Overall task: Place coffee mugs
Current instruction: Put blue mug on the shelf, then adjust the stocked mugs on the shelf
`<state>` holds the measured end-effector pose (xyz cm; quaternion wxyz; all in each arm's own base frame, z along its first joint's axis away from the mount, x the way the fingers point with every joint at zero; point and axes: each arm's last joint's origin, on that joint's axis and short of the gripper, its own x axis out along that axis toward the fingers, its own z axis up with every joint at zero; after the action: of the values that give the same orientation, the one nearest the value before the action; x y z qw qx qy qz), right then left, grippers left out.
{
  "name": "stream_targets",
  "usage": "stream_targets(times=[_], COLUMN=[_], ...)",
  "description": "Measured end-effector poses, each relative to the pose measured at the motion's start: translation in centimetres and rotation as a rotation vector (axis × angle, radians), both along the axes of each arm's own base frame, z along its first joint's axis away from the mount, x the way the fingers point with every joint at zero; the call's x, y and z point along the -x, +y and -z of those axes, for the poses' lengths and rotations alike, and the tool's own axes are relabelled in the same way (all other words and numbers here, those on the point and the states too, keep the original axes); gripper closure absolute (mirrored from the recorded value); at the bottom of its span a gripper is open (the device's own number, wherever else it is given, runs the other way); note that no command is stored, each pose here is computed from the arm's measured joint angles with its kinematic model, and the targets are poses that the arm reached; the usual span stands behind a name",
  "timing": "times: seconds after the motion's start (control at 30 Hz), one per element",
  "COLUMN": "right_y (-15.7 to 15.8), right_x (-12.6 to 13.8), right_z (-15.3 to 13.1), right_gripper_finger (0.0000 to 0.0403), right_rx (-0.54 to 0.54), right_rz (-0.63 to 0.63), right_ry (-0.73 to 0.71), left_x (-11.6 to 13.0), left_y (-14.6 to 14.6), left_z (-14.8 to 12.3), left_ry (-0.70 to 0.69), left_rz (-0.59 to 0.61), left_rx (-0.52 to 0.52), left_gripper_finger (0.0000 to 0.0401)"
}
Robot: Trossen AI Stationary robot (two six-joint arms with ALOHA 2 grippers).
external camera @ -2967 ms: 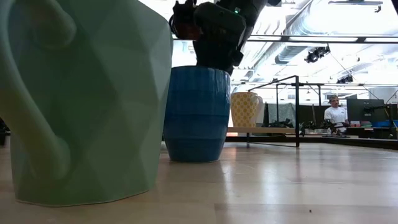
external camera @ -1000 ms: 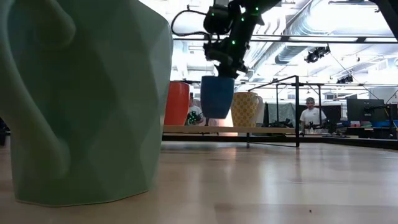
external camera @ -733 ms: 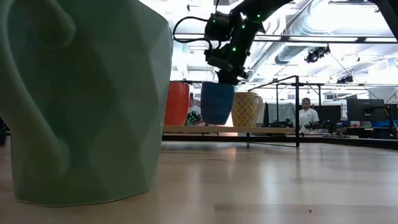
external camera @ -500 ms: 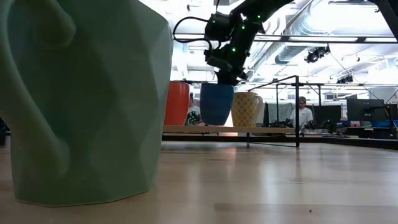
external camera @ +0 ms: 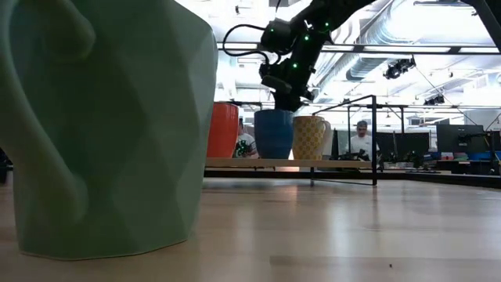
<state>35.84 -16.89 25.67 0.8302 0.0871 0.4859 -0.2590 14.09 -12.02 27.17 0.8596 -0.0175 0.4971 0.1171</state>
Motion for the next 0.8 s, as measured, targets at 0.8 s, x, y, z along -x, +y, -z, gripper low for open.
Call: stream_targets(times=[0.8], right_y=[6.9], right_x=[-3.3], right_z=[-6.1], right_gripper_finger=[0.0341], right_rx=[0.006], right_rz=[-0.334], right_ry=[-0.201], left_x=[-0.1], left_y=[0.0], left_z=[-0.1], left_ry=[-0.021], left_rz=[-0.004], left_rx=[-0.015], left_gripper_finger=[0.0268])
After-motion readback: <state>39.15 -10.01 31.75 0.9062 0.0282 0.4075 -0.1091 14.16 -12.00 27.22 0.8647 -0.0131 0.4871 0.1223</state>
